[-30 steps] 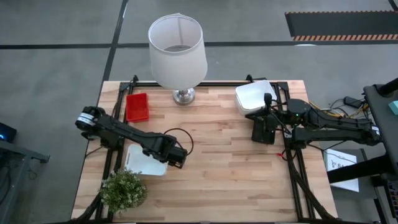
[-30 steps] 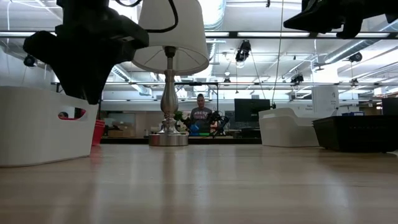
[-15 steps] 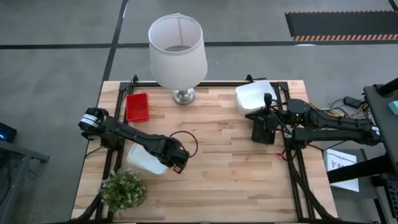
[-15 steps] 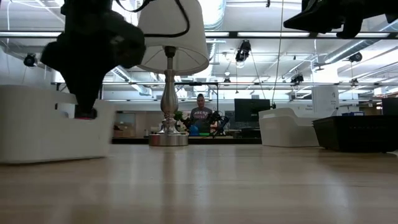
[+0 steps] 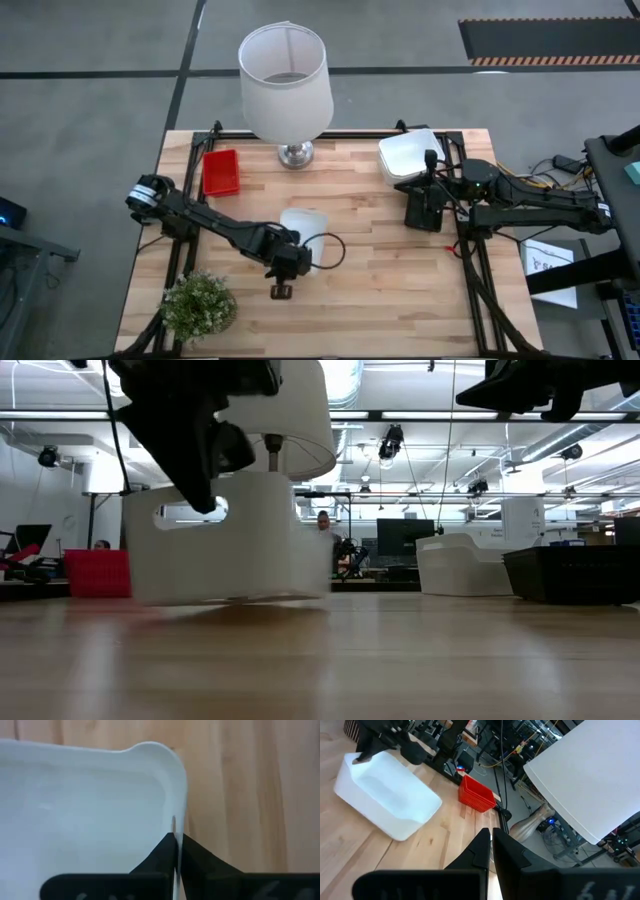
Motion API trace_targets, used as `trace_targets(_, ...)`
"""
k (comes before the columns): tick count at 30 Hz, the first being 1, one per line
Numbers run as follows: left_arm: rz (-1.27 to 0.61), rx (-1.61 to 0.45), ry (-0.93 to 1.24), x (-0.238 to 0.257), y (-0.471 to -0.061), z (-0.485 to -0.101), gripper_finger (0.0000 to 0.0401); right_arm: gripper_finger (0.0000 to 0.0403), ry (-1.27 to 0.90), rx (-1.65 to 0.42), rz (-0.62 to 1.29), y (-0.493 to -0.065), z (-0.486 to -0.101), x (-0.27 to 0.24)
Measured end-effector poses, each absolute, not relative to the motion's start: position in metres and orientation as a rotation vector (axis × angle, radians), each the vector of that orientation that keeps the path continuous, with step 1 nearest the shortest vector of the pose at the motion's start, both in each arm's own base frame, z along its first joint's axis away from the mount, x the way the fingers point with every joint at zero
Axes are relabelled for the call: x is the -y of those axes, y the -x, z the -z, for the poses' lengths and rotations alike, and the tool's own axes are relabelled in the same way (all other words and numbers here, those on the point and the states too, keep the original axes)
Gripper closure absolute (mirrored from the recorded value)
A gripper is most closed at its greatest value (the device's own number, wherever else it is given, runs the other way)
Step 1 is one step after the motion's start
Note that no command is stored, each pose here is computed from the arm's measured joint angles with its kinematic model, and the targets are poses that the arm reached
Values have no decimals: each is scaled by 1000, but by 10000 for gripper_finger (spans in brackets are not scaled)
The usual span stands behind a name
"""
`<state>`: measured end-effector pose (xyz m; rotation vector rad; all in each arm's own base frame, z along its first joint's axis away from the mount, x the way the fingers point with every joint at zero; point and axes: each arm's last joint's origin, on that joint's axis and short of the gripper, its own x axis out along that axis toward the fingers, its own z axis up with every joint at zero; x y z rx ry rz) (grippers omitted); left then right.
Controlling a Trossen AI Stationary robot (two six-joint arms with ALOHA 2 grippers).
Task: Stack baskets by color
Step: Stack the left white bin on top of the stacked white bins
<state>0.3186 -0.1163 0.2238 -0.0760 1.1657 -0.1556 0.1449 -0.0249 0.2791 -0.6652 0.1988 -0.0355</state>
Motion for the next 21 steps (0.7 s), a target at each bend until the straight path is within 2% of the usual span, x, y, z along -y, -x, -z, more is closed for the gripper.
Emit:
trace_targets(4, 265, -1134, -92, 114, -321, -226, 401, 390, 662, -199, 36, -145, -279, 25)
trace_targets(13, 237, -1124, -301, 101, -322, -222, 399, 390, 647, -198, 37, -145, -279, 25)
trace_targets(21, 235, -1206, -379, 93, -316, -219, 332, 390, 626, -198, 38, -145, -279, 25)
